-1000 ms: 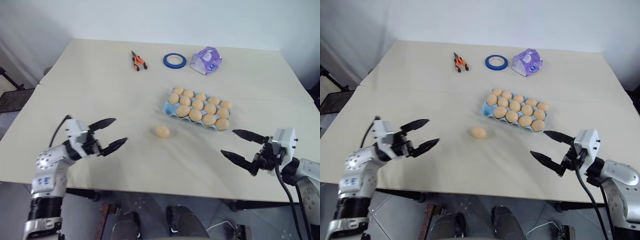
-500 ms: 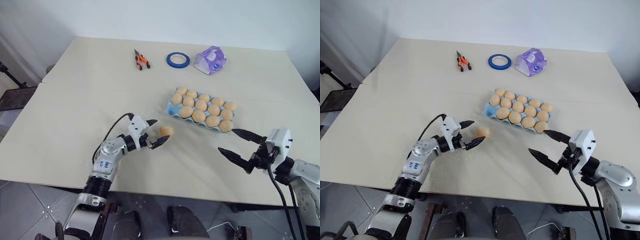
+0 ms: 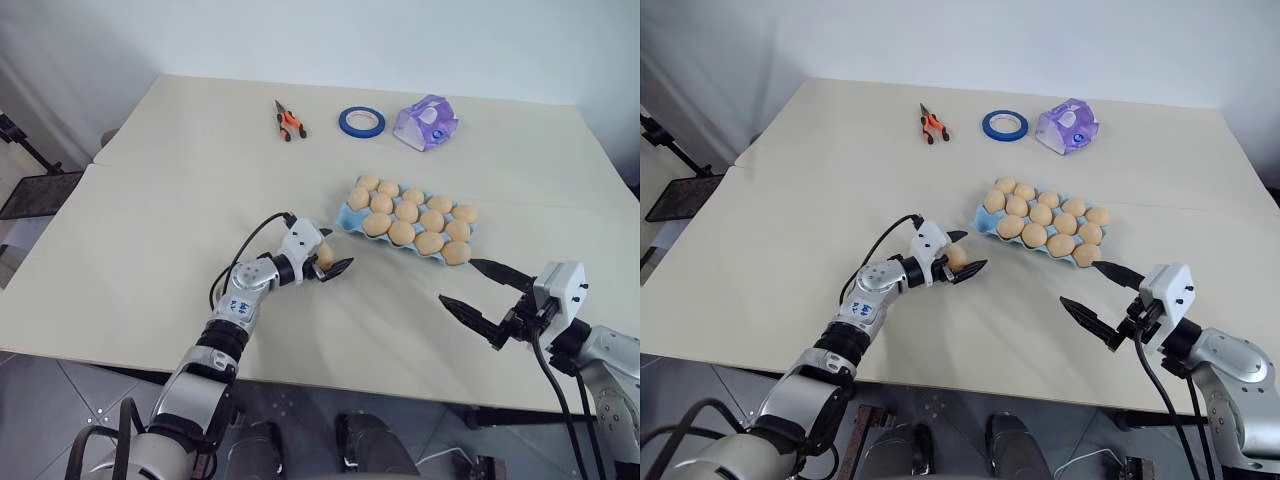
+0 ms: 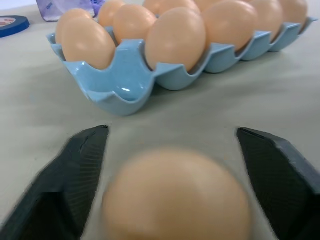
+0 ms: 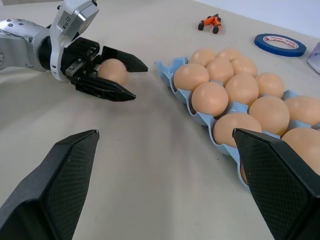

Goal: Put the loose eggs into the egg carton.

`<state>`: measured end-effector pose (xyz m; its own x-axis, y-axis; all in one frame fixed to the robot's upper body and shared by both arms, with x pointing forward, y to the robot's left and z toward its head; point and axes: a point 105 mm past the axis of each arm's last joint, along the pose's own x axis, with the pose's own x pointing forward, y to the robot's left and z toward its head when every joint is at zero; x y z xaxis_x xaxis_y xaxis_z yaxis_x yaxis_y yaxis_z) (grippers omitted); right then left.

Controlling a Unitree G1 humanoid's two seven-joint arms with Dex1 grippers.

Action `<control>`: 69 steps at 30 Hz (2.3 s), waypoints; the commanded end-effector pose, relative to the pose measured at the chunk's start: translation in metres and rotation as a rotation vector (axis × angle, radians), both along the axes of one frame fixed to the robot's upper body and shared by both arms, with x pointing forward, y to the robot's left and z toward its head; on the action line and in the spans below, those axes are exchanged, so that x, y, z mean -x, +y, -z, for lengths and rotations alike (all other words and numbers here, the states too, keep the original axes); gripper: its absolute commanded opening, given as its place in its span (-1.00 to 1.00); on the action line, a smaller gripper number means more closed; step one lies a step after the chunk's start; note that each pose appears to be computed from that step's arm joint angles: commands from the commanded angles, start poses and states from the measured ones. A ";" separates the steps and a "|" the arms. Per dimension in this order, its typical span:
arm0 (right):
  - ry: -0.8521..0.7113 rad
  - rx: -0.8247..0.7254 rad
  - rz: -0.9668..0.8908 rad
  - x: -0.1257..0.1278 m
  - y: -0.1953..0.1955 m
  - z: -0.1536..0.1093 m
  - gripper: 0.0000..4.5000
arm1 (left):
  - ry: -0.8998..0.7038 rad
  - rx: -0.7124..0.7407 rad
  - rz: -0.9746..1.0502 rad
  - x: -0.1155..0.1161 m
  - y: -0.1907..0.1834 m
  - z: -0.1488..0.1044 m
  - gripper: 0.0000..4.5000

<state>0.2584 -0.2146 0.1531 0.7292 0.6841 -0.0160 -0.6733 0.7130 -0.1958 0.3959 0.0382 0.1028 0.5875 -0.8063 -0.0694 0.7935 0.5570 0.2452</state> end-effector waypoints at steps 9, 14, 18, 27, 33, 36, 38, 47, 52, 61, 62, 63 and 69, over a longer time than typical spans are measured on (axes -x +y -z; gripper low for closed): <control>-0.068 0.014 0.019 -0.002 -0.001 -0.013 1.00 | 0.002 0.032 0.008 0.001 0.005 -0.001 -0.17; -0.069 0.008 0.019 -0.003 0.000 -0.013 1.00 | -0.040 0.121 0.070 0.010 0.003 -0.026 -0.18; -0.069 0.006 0.019 -0.004 0.001 -0.012 1.00 | -0.067 0.235 0.107 0.016 -0.001 -0.061 -0.18; -0.076 -0.004 0.020 -0.006 0.003 -0.011 1.00 | -0.172 0.322 0.029 -0.017 -0.014 -0.118 -0.18; -0.085 -0.008 0.038 -0.002 0.003 -0.010 1.00 | -0.119 0.246 -0.040 -0.037 -0.033 -0.101 -0.18; -0.091 -0.009 0.059 0.002 0.001 -0.011 1.00 | -0.104 0.210 -0.042 -0.039 -0.039 -0.095 -0.18; -0.091 -0.011 0.069 0.005 -0.001 -0.010 1.00 | -0.095 0.202 -0.030 -0.039 -0.040 -0.094 -0.18; -0.118 -0.056 0.116 0.010 -0.006 -0.012 1.00 | -0.091 0.199 -0.034 -0.040 -0.036 -0.093 0.67; -0.122 -0.115 0.124 0.011 -0.007 -0.012 1.00 | -0.091 0.193 -0.042 -0.042 -0.034 -0.093 0.98; -0.148 -0.179 0.127 0.012 -0.006 -0.015 1.00 | -0.092 0.141 0.052 -0.036 -0.025 -0.094 0.98; -0.161 -0.204 0.126 0.012 -0.005 -0.019 1.00 | -0.080 0.133 0.108 -0.031 -0.021 -0.094 0.98; -0.168 -0.229 0.122 0.012 -0.004 -0.022 1.00 | -0.073 0.141 0.162 -0.026 -0.017 -0.095 0.98; -0.143 -0.224 0.093 0.013 -0.002 -0.018 1.00 | 0.021 0.136 0.350 0.018 0.038 -0.087 0.98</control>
<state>0.2484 -0.2162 0.1591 0.7879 0.5808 0.2046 -0.5790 0.8119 -0.0746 0.3914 0.0773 0.1735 0.3525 -0.9358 0.0118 0.9227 0.3496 0.1627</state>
